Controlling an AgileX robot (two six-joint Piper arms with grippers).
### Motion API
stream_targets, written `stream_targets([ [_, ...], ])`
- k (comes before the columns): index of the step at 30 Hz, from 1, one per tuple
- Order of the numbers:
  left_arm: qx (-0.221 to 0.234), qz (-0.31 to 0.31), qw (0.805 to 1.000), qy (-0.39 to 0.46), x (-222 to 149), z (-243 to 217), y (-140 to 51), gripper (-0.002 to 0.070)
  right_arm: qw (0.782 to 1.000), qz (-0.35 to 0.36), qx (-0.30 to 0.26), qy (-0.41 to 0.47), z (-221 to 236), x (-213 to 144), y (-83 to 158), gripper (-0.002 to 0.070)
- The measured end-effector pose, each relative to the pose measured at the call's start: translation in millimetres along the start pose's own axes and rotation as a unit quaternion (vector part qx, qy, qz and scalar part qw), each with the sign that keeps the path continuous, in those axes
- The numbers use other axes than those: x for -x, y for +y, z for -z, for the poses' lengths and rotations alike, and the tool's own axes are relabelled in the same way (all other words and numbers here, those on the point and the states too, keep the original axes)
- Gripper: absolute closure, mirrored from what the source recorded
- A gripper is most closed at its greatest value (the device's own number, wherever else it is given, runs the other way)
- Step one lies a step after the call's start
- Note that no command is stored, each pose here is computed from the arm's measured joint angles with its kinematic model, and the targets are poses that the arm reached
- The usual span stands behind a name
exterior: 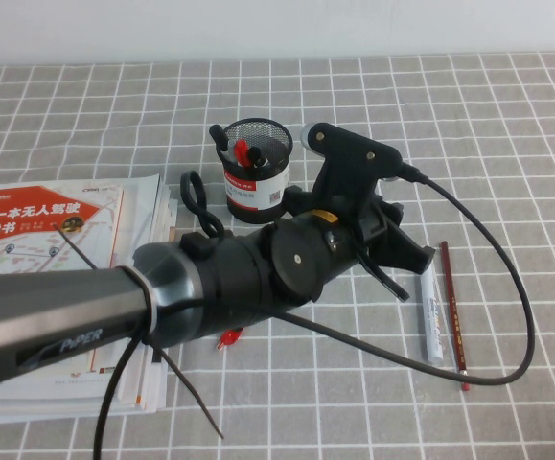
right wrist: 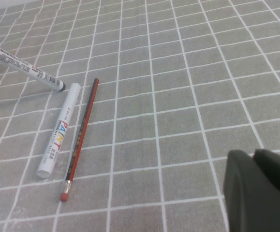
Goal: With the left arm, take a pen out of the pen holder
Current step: 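Take a marker out of the pen holder and lay it on the table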
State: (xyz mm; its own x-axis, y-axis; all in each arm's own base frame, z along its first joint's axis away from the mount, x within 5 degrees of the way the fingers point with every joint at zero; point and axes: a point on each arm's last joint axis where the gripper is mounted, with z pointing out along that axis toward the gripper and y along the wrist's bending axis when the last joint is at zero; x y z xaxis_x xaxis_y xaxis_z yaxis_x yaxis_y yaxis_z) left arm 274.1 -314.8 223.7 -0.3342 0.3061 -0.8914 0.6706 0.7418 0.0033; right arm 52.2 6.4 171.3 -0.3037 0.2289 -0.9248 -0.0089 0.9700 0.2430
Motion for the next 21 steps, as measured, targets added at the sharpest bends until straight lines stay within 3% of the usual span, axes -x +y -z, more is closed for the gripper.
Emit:
stream_targets([
  [21, -0.052, -0.001, 0.998, 0.047, -8.5, 0.9, -9.4, 0.0559, 1.000, 0.000, 0.000, 0.000, 0.0, 0.0, 0.0, 0.0689],
])
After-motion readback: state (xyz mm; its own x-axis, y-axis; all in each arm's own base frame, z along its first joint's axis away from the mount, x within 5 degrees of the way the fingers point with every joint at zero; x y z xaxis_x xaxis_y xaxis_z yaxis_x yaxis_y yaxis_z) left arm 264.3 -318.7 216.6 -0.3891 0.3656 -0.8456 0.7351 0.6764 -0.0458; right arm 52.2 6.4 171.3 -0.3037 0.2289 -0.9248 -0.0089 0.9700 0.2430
